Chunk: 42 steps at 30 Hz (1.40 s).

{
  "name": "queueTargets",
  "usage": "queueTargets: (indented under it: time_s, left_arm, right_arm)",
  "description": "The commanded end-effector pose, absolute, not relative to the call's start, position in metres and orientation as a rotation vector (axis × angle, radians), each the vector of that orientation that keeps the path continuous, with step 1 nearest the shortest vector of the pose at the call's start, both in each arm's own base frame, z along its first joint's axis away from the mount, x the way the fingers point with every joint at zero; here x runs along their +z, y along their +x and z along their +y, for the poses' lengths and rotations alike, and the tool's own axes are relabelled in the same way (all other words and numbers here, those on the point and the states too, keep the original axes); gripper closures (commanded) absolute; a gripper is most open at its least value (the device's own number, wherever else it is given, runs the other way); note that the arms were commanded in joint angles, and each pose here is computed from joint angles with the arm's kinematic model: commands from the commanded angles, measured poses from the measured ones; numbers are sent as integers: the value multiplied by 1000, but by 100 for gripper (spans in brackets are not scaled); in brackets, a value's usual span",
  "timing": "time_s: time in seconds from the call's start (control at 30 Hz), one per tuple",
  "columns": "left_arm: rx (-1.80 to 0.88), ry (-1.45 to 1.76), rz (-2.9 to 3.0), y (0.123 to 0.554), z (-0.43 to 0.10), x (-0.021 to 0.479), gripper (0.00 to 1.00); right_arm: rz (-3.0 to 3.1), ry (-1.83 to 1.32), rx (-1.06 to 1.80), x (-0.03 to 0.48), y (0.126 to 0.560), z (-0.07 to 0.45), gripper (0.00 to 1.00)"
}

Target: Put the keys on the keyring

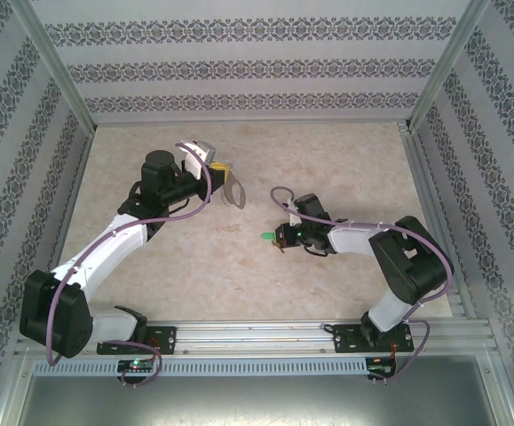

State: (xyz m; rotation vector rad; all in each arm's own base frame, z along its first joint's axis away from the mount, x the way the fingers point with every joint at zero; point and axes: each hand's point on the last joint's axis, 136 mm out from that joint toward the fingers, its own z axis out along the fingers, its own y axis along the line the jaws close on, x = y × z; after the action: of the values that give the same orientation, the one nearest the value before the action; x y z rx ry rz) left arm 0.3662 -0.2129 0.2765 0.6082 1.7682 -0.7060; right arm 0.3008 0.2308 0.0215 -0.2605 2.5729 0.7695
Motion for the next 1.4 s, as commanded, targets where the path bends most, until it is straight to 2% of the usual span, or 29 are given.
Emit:
queueTargets:
  time_s: [0.0, 0.9, 1.37]
  left_arm:
    - [-725, 605, 1690, 371, -213, 295, 100]
    - [-838, 730, 1628, 358, -241, 310, 100]
    - [-849, 910, 1509, 338, -265, 306, 100]
  right_arm:
    - [2565, -249, 753, 23, 305, 228, 100]
    - [2113, -259, 774, 177, 338, 212, 100]
    - [1846, -282, 873, 256, 334, 201, 100]
